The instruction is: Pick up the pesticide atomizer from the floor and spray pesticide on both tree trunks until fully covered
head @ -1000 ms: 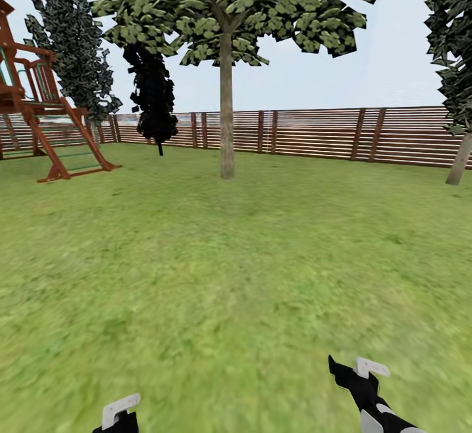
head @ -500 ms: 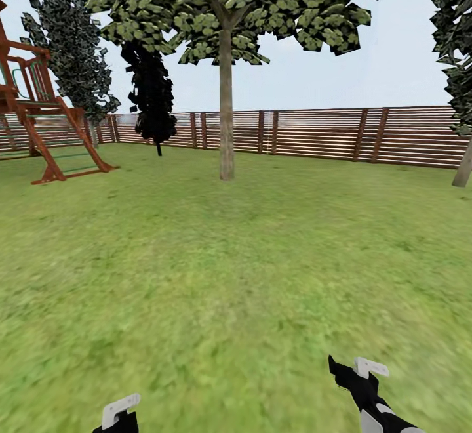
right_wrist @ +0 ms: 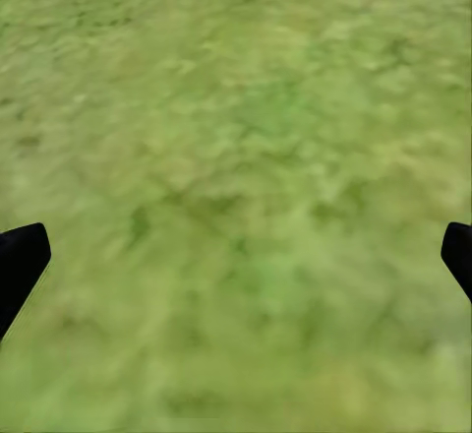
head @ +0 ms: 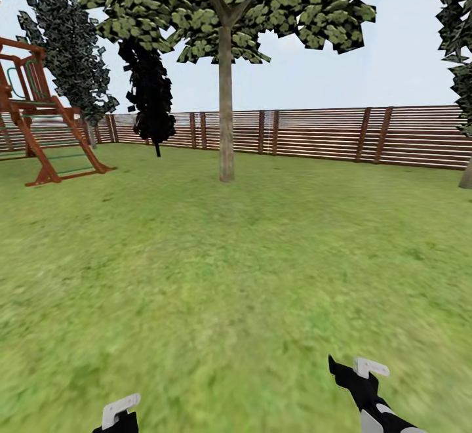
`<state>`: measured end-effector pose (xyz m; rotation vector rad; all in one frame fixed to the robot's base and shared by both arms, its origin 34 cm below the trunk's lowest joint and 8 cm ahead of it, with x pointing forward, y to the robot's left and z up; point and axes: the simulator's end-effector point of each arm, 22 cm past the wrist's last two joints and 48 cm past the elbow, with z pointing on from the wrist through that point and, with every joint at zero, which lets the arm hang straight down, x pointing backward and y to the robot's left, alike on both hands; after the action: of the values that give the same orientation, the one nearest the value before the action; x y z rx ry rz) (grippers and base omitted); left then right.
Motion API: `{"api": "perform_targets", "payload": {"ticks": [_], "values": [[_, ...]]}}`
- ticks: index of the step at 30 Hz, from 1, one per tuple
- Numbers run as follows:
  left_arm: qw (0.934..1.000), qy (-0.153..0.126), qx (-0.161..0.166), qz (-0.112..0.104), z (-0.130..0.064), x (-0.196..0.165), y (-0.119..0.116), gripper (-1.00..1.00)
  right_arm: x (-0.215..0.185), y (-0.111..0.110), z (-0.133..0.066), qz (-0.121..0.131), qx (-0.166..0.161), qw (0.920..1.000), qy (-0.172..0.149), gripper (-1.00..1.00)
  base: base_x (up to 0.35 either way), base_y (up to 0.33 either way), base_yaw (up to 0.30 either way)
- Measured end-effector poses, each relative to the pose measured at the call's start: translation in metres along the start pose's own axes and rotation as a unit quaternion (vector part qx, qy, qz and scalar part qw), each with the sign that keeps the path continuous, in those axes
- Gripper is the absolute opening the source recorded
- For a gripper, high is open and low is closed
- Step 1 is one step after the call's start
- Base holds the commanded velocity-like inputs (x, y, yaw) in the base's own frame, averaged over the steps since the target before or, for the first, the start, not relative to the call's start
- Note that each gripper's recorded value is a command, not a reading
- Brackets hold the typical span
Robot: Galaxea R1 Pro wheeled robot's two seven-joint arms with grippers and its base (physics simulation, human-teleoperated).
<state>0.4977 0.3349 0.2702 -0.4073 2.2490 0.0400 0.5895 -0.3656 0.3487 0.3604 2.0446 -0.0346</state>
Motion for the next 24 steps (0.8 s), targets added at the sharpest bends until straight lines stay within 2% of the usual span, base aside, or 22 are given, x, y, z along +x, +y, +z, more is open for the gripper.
{"api": "perform_targets", "payload": {"ticks": [24], "values": [[1.0,0.0,0.0,0.0,0.0,0.0,0.0,-1.0,0.0,0.0,0.0,0.0,0.0,1.0,0.0,1.0,0.33,0.0,0.0]]}}
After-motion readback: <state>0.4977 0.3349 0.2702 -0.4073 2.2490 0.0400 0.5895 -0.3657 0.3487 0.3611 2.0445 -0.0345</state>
